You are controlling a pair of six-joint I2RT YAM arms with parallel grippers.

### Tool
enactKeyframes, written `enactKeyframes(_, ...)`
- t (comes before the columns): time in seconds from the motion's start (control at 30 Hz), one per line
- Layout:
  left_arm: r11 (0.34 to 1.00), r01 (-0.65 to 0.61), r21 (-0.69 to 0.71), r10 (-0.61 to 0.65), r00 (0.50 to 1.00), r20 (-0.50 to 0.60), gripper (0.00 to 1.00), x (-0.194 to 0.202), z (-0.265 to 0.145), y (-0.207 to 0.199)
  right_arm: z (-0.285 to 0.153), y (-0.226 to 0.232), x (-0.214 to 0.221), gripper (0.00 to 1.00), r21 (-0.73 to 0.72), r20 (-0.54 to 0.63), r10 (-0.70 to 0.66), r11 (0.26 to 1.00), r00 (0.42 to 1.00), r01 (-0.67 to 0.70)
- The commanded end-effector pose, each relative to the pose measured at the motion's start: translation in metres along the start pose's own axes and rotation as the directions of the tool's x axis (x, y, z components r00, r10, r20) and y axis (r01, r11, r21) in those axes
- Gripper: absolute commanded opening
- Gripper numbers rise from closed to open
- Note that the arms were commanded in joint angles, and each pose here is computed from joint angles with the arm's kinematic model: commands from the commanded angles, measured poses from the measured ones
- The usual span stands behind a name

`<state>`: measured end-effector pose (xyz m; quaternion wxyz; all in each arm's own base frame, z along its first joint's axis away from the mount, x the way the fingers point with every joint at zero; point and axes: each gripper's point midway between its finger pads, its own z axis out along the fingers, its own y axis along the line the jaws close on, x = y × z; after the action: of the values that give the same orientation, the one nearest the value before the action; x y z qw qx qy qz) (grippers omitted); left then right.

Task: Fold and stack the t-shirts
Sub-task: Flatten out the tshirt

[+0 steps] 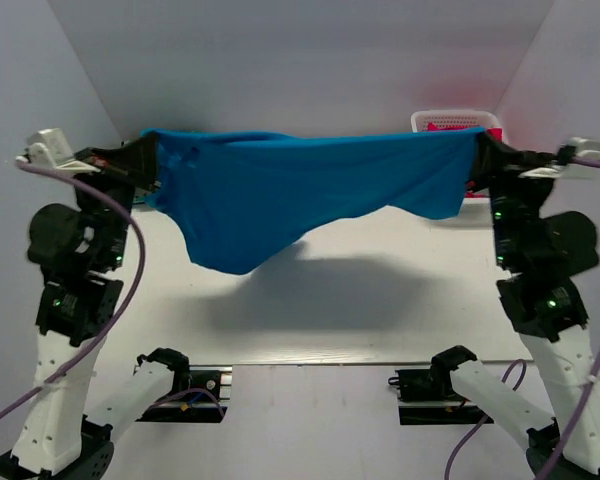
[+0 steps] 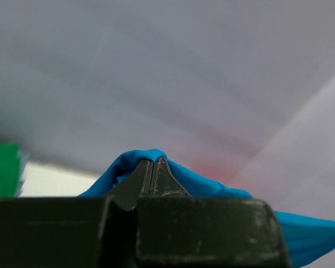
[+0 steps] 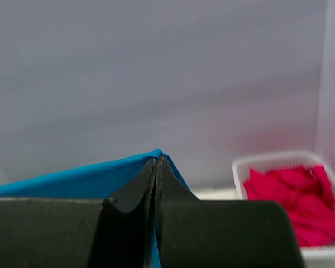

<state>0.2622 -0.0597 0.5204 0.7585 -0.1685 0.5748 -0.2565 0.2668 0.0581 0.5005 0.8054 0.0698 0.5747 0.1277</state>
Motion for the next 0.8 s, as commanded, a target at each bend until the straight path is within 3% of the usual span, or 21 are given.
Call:
enactKeyframes(0.0, 0.983, -0.035, 0.182, 0.023, 0.997, 0.069, 0.00, -0.050, -0.027, -0.045, -0.022, 0.015, -0.079, 0.00, -0.100, 0.163, 0.001, 0.995, 0.987, 0.015)
enactKeyframes(0.23, 0.931, -0.062, 0.360, -0.003, 0.984, 0.177, 0.00, -0.121, -0.089, -0.092, -0.075, 0.023, -0.153, 0.00, -0.208, 0.279, 0.042, 0.978, 0.959, 0.017)
enactKeyframes(0.43, 0.902, -0.066, 0.427, -0.015, 0.983, 0.184, 0.00, -0.139, -0.112, -0.108, -0.097, 0.023, -0.166, 0.00, -0.243, 0.291, 0.062, 0.970, 0.955, 0.011)
enactKeyframes(0.6, 0.926, -0.064, 0.371, 0.013, 0.990, 0.139, 0.00, -0.116, -0.080, -0.098, -0.083, 0.021, -0.143, 0.00, -0.218, 0.259, 0.050, 0.976, 0.965, 0.008)
enactKeyframes(0.77, 0.977, -0.085, 0.197, 0.071, 0.994, 0.080, 0.00, -0.066, -0.018, -0.059, -0.029, 0.009, -0.067, 0.00, -0.086, 0.128, 0.006, 0.996, 0.992, 0.005)
